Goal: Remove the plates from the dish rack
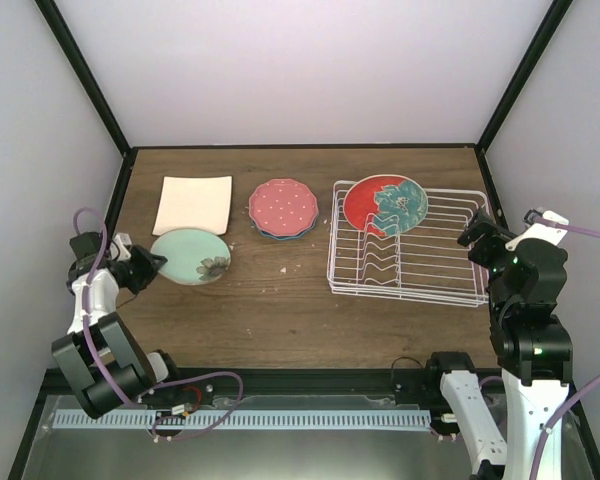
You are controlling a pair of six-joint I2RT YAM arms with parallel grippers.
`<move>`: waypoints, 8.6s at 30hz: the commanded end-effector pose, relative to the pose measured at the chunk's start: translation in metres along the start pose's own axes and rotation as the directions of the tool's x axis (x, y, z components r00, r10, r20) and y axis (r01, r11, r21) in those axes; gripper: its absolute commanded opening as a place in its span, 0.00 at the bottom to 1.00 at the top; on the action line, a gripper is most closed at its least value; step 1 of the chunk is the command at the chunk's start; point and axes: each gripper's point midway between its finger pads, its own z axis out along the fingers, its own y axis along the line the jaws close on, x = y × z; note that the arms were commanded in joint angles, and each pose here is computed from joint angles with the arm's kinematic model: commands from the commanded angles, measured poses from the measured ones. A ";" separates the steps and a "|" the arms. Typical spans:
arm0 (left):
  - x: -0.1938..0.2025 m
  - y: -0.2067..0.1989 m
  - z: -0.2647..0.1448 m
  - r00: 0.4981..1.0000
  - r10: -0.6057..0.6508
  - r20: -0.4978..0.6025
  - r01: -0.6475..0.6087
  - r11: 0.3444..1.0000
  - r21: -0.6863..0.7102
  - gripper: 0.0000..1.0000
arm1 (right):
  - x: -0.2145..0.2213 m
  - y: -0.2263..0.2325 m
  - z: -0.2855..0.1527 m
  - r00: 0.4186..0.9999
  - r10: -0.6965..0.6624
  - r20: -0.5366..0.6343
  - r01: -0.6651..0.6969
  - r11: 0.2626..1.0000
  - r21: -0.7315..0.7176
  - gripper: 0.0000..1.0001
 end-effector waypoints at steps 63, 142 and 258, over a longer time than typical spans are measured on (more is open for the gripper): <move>-0.031 -0.373 0.069 0.529 0.803 0.274 -0.826 0.413 0.384 0.92 | -0.010 0.001 -0.020 0.999 0.023 0.025 -0.022 0.999 -0.026 1.00; 0.057 -0.568 -0.060 0.115 0.596 0.795 -0.987 -0.025 0.161 0.04 | 0.018 0.001 -0.042 0.996 0.045 -0.082 -0.052 0.995 -0.083 1.00; 0.025 0.061 0.047 0.948 0.007 -0.318 -0.120 0.933 -0.340 1.00 | 0.038 -0.015 -0.037 0.990 0.084 -0.114 -0.085 0.996 -0.008 1.00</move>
